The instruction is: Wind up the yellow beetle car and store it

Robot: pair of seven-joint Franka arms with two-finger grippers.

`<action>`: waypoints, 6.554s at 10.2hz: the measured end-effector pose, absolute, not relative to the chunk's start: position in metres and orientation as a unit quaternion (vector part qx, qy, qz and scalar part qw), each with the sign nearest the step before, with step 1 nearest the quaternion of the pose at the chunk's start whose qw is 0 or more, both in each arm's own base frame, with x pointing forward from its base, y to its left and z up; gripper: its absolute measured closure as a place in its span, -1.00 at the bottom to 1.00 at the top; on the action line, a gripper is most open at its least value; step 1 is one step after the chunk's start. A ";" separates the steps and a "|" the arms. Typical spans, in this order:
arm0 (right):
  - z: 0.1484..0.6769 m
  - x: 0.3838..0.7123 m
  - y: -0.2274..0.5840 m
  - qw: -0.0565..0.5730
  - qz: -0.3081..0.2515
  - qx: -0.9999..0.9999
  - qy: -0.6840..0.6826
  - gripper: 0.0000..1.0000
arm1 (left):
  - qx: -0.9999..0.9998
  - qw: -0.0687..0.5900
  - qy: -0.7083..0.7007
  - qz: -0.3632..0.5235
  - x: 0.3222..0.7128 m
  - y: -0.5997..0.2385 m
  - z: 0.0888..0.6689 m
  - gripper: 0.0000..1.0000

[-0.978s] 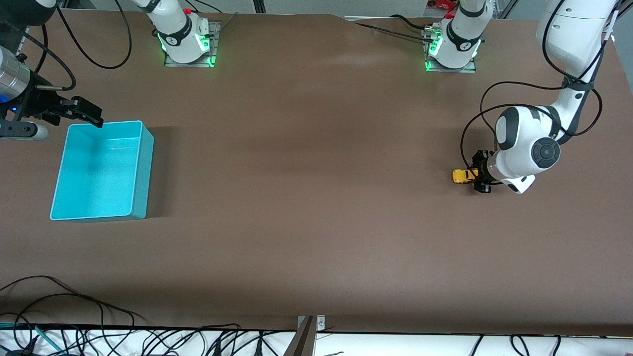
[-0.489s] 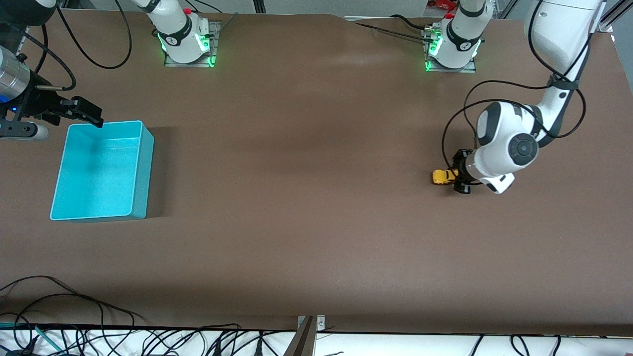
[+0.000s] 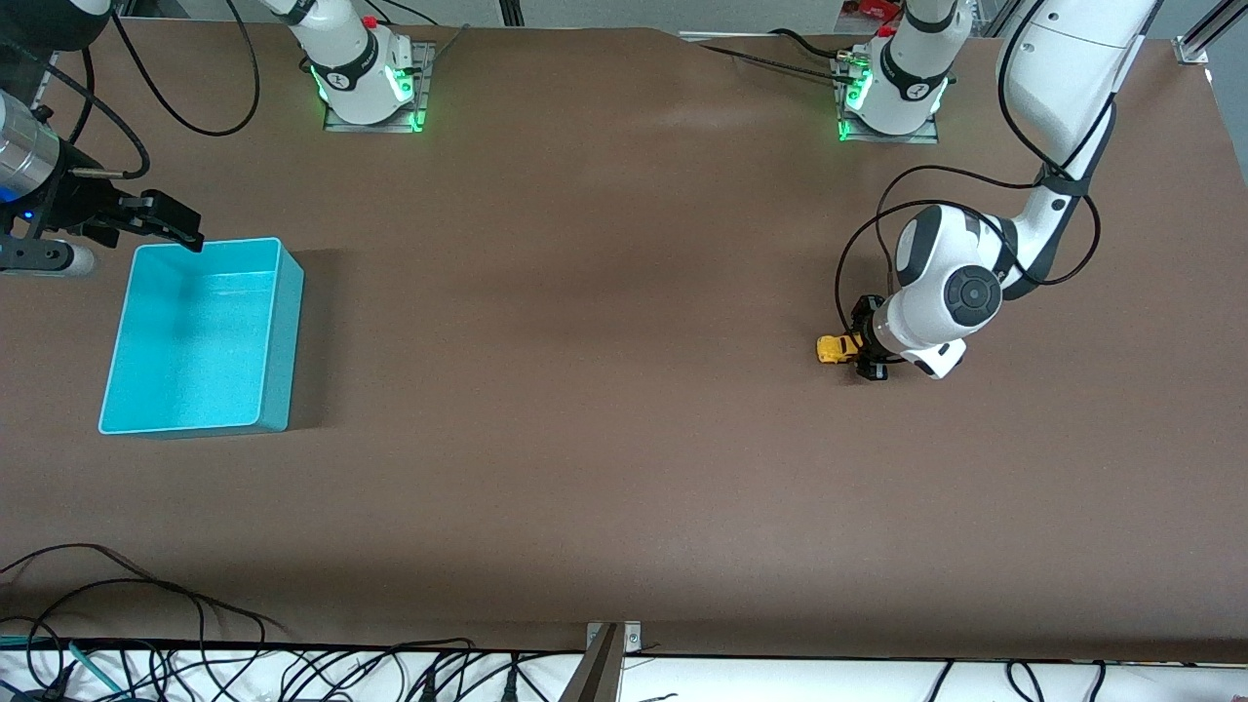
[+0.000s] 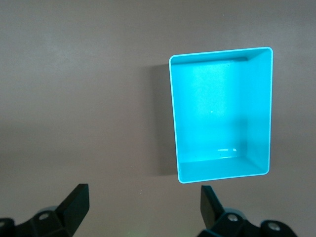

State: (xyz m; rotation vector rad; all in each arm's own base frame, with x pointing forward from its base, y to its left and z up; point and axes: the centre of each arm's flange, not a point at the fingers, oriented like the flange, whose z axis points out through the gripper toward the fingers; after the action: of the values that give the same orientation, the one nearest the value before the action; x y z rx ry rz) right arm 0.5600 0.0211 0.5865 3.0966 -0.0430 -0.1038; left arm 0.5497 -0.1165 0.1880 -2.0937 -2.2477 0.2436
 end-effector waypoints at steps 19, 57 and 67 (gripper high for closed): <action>0.587 0.560 0.021 0.021 -0.033 0.999 -0.014 -1.00 | -0.709 0.069 -0.701 0.031 0.553 0.119 0.187 0.12; 0.587 0.561 0.022 0.021 -0.030 0.999 -0.013 -1.00 | -0.997 -0.003 -0.026 0.077 0.630 -0.008 0.503 -1.00; 0.470 0.620 -0.012 0.006 -0.068 0.997 -0.026 -1.00 | -0.998 -0.010 -0.009 0.058 0.633 0.004 0.526 -1.00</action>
State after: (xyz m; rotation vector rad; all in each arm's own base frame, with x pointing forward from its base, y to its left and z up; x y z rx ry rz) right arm 0.6195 -0.0117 0.4701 3.1210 -0.0811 -0.2136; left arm 0.6332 0.0045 0.5256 -3.1551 -0.0286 0.1846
